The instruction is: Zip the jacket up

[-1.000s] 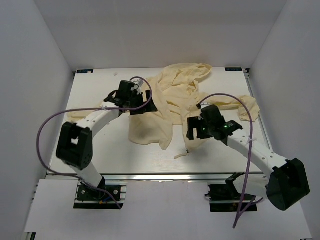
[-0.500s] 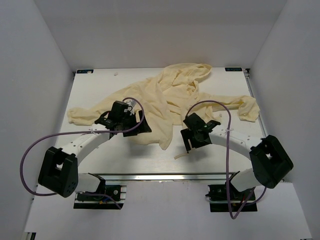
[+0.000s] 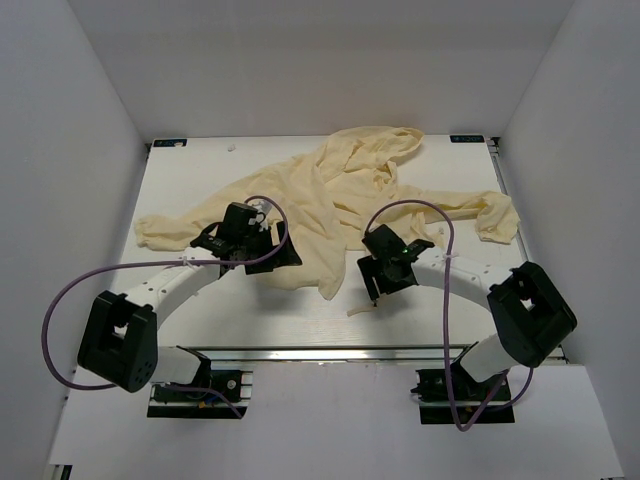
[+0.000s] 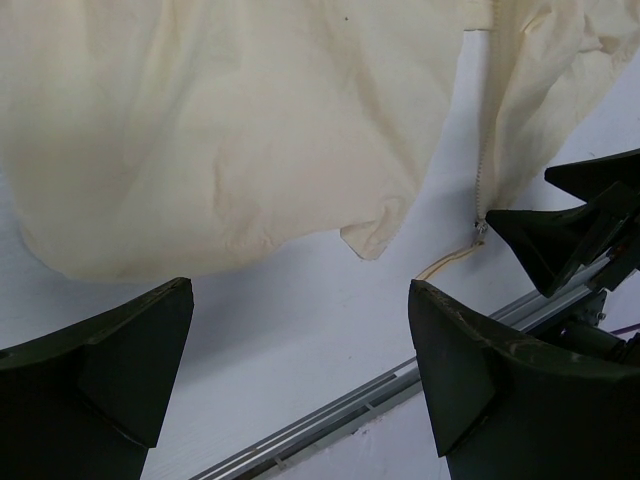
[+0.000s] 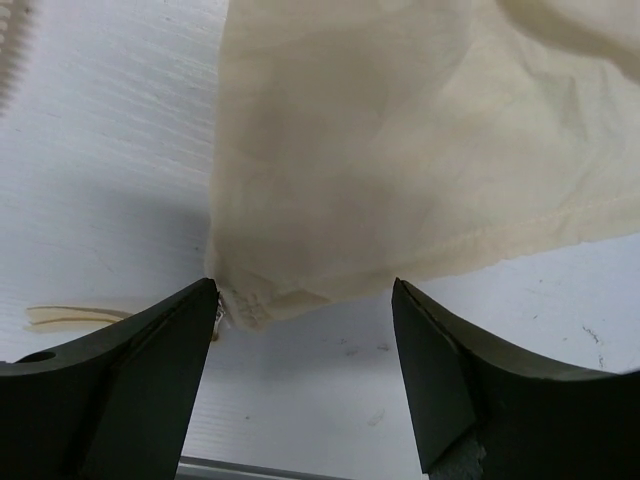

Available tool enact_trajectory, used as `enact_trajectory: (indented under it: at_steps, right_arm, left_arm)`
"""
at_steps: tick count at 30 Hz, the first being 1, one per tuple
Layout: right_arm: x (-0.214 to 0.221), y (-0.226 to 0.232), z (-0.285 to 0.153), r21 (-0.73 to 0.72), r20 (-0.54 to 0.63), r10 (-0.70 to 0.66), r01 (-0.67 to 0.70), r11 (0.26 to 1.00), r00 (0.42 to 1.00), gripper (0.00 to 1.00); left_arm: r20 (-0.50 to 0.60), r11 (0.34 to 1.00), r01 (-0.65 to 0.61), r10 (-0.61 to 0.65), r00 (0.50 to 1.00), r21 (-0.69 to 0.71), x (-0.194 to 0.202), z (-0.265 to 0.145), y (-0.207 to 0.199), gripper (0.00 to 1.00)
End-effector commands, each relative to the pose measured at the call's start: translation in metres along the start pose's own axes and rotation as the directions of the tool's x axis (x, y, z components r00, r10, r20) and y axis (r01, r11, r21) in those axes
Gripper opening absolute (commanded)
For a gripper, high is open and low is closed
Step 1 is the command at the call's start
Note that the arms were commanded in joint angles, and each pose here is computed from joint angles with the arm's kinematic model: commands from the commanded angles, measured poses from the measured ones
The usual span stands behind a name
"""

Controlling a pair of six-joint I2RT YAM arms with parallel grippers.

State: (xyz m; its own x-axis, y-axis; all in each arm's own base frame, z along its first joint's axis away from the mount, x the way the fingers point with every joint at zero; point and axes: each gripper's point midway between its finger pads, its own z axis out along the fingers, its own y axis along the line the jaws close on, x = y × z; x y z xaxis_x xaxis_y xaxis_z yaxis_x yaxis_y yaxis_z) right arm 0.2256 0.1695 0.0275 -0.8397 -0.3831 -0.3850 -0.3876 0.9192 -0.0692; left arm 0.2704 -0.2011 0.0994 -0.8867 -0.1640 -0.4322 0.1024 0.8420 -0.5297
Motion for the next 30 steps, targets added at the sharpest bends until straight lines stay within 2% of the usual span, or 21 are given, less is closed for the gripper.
enact_trajectory:
  at_steps: [1,5,8,9,12,15,19,22,26,27,30]
  right_arm:
    - [-0.019,0.005,0.002,-0.009,0.051,-0.011,0.012,1.0,0.999,0.76]
    - [-0.017,0.006,0.01,-0.001,0.027,-0.013,0.013,1.0,1.0,0.68]
    - [-0.013,0.008,0.014,-0.005,0.012,-0.004,0.004,1.0,1.0,0.57]
    - [-0.012,0.008,0.015,-0.009,0.007,0.0,0.0,1.0,1.0,0.5]
    - [-0.009,0.011,0.014,-0.029,0.009,0.006,-0.006,1.0,1.0,0.41]
    - [-0.005,0.018,0.014,-0.072,0.006,0.01,-0.01,0.997,1.0,0.4]
    - [0.008,0.022,0.02,-0.094,-0.031,0.031,-0.033,0.995,0.999,0.5]
    - [0.018,0.025,0.026,-0.099,-0.065,0.057,-0.064,0.993,0.996,0.46]
    - [0.029,0.028,0.03,-0.109,-0.088,0.094,-0.103,0.989,0.992,0.27]
    - [0.03,0.029,0.031,-0.113,-0.089,0.1,-0.11,0.987,0.991,0.18]
    - [0.025,0.031,0.028,-0.132,-0.058,0.115,-0.122,0.984,0.992,0.01]
  left_arm:
    - [0.009,1.0,-0.009,0.009,1.0,-0.003,-0.002,-0.002,-0.001,0.98]
    - [0.023,1.0,-0.012,0.012,1.0,-0.014,-0.005,-0.005,-0.001,0.98]
    - [0.028,1.0,-0.012,0.013,1.0,-0.028,-0.005,-0.007,0.002,0.98]
    - [0.026,0.999,-0.01,0.011,1.0,-0.03,-0.005,-0.007,0.002,0.98]
    - [0.028,0.999,-0.012,0.012,1.0,-0.03,-0.005,-0.008,0.002,0.98]
    - [0.03,1.0,-0.012,0.013,0.999,-0.026,-0.006,-0.009,0.001,0.98]
    - [0.035,1.0,-0.015,0.016,0.999,-0.018,-0.007,-0.012,-0.002,0.98]
    - [0.044,0.999,-0.016,0.017,0.999,-0.028,-0.01,-0.015,-0.002,0.98]
    - [0.052,0.999,-0.017,0.02,0.998,-0.045,-0.012,-0.019,-0.001,0.98]
    - [0.055,0.999,-0.016,0.019,0.998,-0.045,-0.012,-0.021,-0.002,0.98]
    - [0.053,0.999,-0.028,0.03,0.998,-0.027,-0.014,-0.023,-0.007,0.98]
